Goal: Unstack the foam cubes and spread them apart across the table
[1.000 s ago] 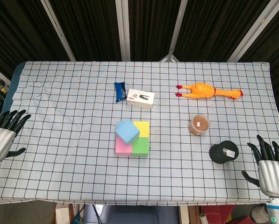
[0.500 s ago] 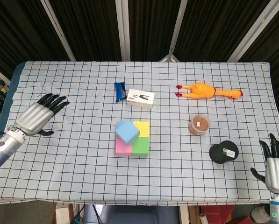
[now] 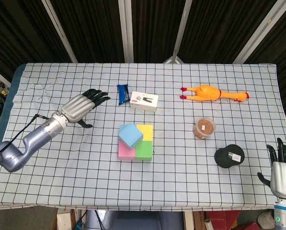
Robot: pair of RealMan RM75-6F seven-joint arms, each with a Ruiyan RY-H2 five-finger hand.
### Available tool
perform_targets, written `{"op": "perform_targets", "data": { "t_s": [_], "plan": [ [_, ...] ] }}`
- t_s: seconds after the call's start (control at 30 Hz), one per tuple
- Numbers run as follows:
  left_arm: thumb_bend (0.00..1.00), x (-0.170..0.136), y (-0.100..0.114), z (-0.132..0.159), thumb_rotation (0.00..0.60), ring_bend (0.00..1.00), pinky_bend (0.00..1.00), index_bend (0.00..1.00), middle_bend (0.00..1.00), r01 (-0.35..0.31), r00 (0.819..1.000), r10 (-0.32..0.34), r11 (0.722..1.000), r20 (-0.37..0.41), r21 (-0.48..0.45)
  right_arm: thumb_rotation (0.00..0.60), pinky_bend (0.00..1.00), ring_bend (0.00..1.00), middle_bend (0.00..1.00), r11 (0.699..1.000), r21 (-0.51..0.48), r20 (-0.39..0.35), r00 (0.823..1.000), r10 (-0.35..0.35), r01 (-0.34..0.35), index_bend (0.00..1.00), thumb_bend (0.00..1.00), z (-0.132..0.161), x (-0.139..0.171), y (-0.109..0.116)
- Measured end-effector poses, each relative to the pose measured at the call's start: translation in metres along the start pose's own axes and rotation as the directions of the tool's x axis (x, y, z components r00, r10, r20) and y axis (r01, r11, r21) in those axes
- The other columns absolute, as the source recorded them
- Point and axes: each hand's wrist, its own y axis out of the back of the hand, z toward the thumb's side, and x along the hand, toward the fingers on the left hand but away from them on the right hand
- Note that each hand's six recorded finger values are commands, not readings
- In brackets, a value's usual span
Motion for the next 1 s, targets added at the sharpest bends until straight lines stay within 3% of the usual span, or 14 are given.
{"op": "perform_targets", "data": {
  "t_s": [0.33,0.83,1.0],
  "plan": [
    [0.00,0.030,-0.013,0.042,0.600,0.00,0.00,0.05,0.00,0.109,0.991,-0.108,0.994,0.078,-0.011,0.600,0.02,0.14,0.02,1.000,-0.011,0.007,1.000,0.012,-0.012,0.21,0.00,-0.003,-0.003,-0.002],
    [0.00,0.045,-0.010,0.090,0.600,0.00,0.00,0.05,0.01,0.112,0.981,-0.107,0.993,0.159,-0.022,0.600,0.02,0.14,0.02,0.999,-0.020,0.004,1.000,0.026,-0.026,0.21,0.00,-0.003,-0.004,-0.004],
    [0.00,0.044,-0.015,0.104,0.600,0.00,0.01,0.05,0.06,0.132,0.975,-0.128,0.991,0.181,-0.015,0.600,0.02,0.14,0.02,1.000,-0.029,-0.020,1.000,-0.010,0.009,0.21,0.00,-0.001,-0.005,0.000]
  ]
}}
